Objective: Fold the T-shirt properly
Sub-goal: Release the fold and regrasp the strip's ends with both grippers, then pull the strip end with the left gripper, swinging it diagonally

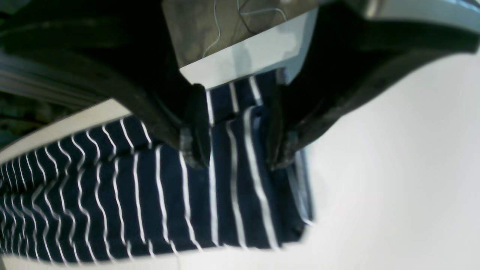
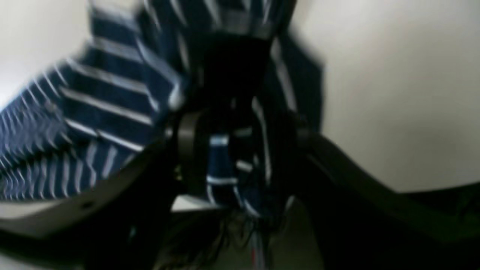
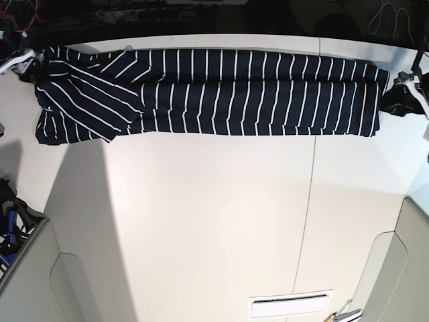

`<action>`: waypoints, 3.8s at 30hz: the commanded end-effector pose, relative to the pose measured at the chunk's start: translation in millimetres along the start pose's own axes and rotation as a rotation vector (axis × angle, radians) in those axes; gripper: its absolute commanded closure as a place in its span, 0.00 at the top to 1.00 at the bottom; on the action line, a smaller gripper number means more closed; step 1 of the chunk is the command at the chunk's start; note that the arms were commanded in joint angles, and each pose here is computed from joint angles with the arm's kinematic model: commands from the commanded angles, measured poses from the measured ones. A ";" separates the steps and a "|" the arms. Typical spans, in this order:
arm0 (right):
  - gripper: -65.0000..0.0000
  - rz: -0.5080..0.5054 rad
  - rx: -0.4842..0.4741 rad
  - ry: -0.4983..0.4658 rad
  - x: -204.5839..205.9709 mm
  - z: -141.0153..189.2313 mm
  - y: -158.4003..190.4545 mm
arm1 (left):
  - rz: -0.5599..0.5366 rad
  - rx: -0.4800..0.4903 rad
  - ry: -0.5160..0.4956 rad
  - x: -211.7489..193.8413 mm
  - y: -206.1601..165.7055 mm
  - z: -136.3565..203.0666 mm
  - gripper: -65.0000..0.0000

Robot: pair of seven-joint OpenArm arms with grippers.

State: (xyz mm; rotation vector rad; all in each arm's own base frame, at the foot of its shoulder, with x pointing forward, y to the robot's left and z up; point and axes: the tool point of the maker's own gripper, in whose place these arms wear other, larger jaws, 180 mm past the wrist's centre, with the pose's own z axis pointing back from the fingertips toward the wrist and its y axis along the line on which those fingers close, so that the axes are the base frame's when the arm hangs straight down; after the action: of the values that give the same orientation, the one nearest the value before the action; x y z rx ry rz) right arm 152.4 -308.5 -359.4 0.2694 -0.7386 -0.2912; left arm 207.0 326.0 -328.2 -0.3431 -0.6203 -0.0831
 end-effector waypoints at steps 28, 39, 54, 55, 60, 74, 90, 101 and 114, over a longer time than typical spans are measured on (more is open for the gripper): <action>0.00 0.066 0.097 -0.080 26.9 -41.2 38.1 | 0.153 0.085 -0.166 -3.6 42.6 4.3 0.73; 0.00 -0.070 0.076 0.009 -5.7 -68.3 10.2 | 0.066 0.097 -0.128 -12.9 33.1 -23.3 0.73; 0.00 -0.092 0.107 -0.001 -2.2 -67.2 13.7 | 0.039 0.119 -0.108 -24.3 31.0 -34.3 0.73; 0.00 -0.092 0.107 -0.001 -2.2 -67.2 13.7 | 0.039 0.122 -0.106 -26.5 30.7 -35.7 0.73; 0.00 -0.094 0.110 0.001 -2.6 -67.1 14.3 | 0.065 0.118 -0.100 -35.7 28.0 -41.3 0.73; 0.00 -0.142 0.191 0.014 -3.0 -64.8 29.0 | 0.080 0.028 -0.045 -54.6 0.4 -64.8 0.47; 0.00 -0.018 0.174 -0.091 41.4 -36.9 39.0 | -0.011 0.030 -0.166 -1.1 -7.2 -54.9 0.00; 0.11 -0.018 0.083 -0.261 81.0 6.3 12.8 | -0.151 0.157 -0.223 52.8 6.3 -50.2 0.00; 0.11 -0.026 0.067 -0.274 82.6 11.3 7.2 | -0.296 0.313 -0.353 143.4 33.9 -12.2 0.00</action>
State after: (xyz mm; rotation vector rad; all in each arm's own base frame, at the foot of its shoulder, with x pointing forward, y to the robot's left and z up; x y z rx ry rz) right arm 198.3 -328.8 -312.9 0.3115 -0.9667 -0.3538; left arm 328.0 352.0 -285.0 0.0216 -0.9591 -0.1991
